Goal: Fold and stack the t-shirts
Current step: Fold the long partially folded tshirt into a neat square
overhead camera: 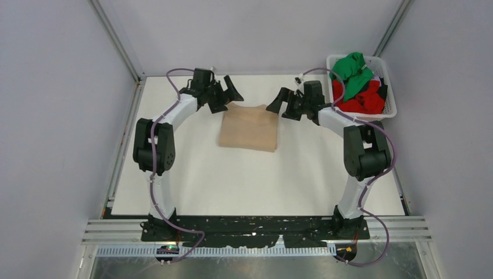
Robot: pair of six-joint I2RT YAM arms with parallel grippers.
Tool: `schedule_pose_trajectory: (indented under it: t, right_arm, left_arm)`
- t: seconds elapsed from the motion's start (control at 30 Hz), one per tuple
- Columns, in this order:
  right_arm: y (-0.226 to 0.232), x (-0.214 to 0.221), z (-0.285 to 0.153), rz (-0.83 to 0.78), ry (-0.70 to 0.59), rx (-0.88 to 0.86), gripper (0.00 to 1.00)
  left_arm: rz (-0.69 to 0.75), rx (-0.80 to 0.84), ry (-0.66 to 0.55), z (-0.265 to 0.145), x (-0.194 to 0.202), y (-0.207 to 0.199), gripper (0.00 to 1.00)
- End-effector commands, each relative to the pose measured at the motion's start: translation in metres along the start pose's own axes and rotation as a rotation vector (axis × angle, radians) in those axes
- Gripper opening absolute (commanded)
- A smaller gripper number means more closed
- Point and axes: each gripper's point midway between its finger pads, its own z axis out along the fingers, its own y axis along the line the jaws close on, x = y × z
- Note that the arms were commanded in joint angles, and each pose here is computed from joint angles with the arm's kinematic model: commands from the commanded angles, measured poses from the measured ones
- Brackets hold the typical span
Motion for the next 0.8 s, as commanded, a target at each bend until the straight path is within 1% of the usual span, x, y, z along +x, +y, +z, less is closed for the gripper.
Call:
schedule_pose_trajectory:
  t: [0.0, 0.1, 0.13, 0.17, 0.2, 0.23, 0.27, 0.3, 0.33, 0.37, 0.43, 0.53, 0.63, 0.67, 0.7, 0.73, 0.77]
  right_arm:
    - [0.045, 0.006, 0.005, -0.05, -0.003, -0.141, 0.98]
    - [0.039, 0.009, 0.024, -0.021, 0.021, -0.144, 0.96]
    - [0.043, -0.002, 0.027, -0.029, -0.002, -0.151, 0.96]
    - [0.033, -0.001, 0.038, -0.017, 0.002, -0.13, 0.96]
    - [0.035, -0.012, 0.042, -0.021, -0.017, -0.127, 0.96]
    - [0.022, -0.01, 0.053, -0.003, -0.013, -0.095, 0.95]
    - [0.023, -0.021, 0.058, -0.001, -0.032, -0.091, 0.95]
    - [0.009, -0.018, 0.07, 0.024, -0.031, -0.053, 0.95]
    - [0.008, -0.026, 0.076, 0.032, -0.045, -0.045, 0.95]
    - [0.0, -0.024, 0.086, 0.066, -0.036, -0.032, 0.96]
    - [-0.006, -0.011, 0.097, 0.12, 0.011, -0.033, 0.96]
    - [-0.008, 0.011, 0.098, 0.161, 0.07, -0.03, 0.95]
    - [-0.017, 0.045, 0.088, 0.189, 0.142, 0.017, 0.95]
    - [-0.014, 0.047, 0.081, 0.185, 0.145, 0.014, 0.96]
    - [-0.022, 0.065, 0.076, 0.202, 0.178, 0.035, 0.95]
    - [-0.016, 0.065, 0.067, 0.193, 0.173, 0.028, 0.95]
    - [-0.023, 0.086, 0.06, 0.208, 0.215, 0.054, 0.96]
  left_arm:
    - [-0.006, 0.027, -0.033, 0.013, -0.007, -0.004, 1.0]
    - [-0.024, 0.011, -0.035, 0.035, -0.017, 0.002, 0.99]
    - [-0.034, 0.012, -0.031, 0.042, -0.02, 0.002, 1.0]
    - [-0.043, 0.015, -0.023, 0.049, -0.022, 0.002, 0.99]
    - [-0.052, 0.018, -0.023, 0.056, -0.025, 0.002, 0.99]
    - [-0.064, 0.016, -0.025, 0.064, -0.028, 0.004, 1.0]
    - [-0.086, 0.005, -0.03, 0.074, -0.032, 0.008, 1.0]
    - [-0.109, -0.014, -0.041, 0.077, -0.037, 0.009, 1.0]
    - [-0.143, -0.049, -0.031, 0.083, -0.038, 0.015, 1.0]
    - [-0.17, -0.078, 0.004, 0.093, -0.032, 0.024, 1.0]
    - [-0.213, -0.096, 0.053, 0.1, -0.023, 0.026, 0.99]
    - [-0.249, -0.132, 0.118, 0.101, -0.001, 0.031, 1.0]
    - [-0.26, -0.191, 0.178, 0.088, 0.025, 0.043, 0.99]
    - [-0.263, -0.206, 0.194, 0.08, 0.034, 0.046, 0.99]
    - [-0.259, -0.224, 0.205, 0.072, 0.044, 0.049, 1.0]
    - [-0.249, -0.248, 0.223, 0.063, 0.057, 0.055, 1.0]
    - [-0.236, -0.281, 0.24, 0.049, 0.072, 0.062, 1.0]
